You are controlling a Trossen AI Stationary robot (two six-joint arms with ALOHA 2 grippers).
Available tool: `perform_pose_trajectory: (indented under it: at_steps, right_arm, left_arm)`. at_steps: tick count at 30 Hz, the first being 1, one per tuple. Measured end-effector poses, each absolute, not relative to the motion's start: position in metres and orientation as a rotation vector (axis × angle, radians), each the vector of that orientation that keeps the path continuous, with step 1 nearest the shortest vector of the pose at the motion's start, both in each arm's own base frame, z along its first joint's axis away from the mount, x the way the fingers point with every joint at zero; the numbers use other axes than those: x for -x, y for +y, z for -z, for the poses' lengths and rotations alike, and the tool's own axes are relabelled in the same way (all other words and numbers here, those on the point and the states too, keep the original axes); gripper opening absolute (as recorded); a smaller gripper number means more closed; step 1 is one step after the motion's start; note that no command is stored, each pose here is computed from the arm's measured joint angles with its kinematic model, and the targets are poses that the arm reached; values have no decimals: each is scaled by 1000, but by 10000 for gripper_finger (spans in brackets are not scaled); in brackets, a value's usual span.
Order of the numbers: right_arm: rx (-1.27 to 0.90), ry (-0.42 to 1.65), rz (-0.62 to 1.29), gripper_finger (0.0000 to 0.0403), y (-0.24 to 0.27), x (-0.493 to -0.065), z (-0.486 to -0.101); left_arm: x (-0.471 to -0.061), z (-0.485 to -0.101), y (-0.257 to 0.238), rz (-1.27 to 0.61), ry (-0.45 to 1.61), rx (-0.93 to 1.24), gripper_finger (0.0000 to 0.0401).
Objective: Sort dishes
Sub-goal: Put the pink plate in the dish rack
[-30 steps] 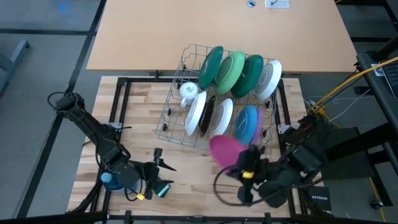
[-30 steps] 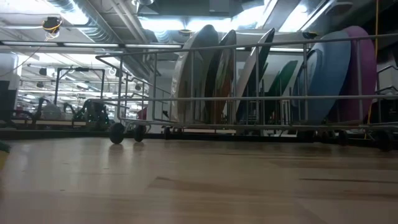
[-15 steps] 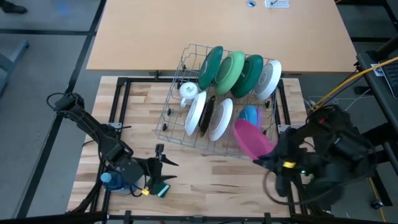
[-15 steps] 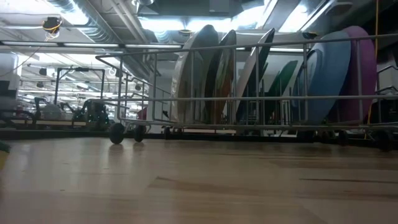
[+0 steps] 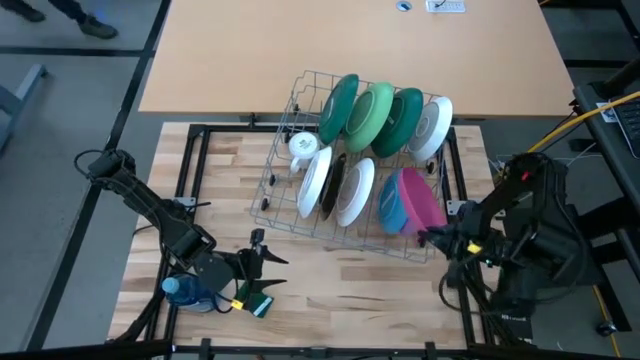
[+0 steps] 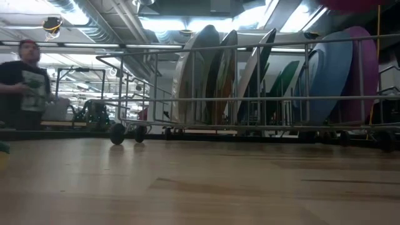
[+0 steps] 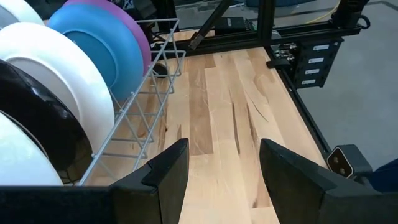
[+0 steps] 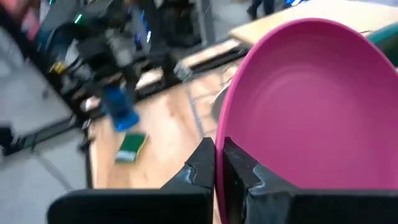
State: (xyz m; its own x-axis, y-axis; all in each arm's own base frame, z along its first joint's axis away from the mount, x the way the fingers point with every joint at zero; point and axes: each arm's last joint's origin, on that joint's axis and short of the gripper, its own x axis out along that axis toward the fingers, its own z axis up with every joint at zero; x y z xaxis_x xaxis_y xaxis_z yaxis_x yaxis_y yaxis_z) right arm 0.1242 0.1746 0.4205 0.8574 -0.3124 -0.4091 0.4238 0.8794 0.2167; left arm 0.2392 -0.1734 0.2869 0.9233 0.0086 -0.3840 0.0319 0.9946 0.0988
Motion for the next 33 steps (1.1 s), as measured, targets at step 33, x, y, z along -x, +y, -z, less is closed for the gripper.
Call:
perform_pose_trajectory:
  at_steps: [33]
  right_arm:
    - [-979, -271, 639, 8, 141, -156, -364]
  left_arm:
    - [-239, -287, -173, 6, 395, -75, 184]
